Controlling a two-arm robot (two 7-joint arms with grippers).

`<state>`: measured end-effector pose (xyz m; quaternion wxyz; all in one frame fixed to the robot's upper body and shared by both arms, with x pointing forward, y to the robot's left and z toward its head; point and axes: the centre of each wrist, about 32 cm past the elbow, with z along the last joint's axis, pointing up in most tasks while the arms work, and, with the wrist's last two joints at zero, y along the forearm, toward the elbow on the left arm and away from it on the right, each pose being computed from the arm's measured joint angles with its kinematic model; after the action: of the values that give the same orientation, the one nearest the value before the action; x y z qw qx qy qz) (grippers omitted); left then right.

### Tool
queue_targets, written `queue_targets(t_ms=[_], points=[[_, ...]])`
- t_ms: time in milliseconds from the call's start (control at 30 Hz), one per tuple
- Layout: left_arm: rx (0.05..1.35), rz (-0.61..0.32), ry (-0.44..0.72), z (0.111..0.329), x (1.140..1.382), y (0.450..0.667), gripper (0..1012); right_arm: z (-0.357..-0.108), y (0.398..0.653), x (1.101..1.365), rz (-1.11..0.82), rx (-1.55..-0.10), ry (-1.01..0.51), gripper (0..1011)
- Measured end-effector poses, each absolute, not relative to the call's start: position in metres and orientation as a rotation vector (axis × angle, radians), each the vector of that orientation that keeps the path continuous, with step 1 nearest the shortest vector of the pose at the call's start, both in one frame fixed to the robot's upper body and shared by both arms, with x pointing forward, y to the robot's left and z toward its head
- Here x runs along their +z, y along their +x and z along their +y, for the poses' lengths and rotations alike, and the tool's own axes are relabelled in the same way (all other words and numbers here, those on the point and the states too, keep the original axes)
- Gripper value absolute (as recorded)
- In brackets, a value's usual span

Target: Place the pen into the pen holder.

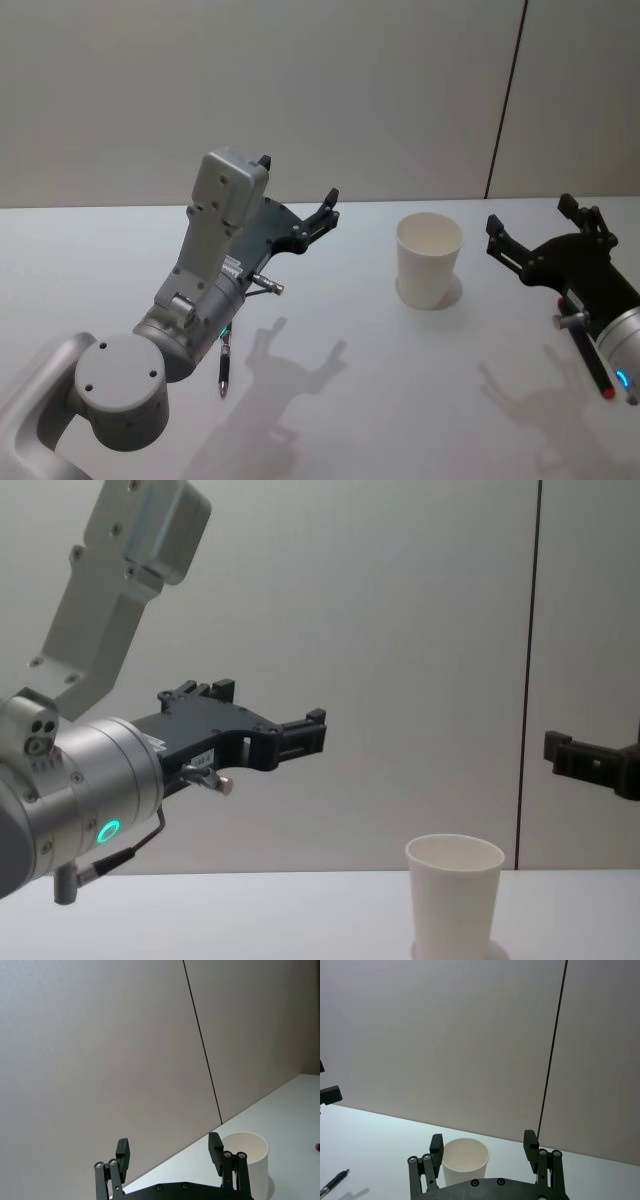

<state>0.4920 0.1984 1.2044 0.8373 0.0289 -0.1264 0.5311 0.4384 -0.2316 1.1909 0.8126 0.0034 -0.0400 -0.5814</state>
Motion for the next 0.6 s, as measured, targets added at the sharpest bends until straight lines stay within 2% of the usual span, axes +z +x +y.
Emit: queue_targets(t_ms=[600], points=[[1.124,-0.268,0.061,0.198,1.204,0.492,1000,-0.226,0.431,1.204,-0.067,-1.348,-0.09,1002]])
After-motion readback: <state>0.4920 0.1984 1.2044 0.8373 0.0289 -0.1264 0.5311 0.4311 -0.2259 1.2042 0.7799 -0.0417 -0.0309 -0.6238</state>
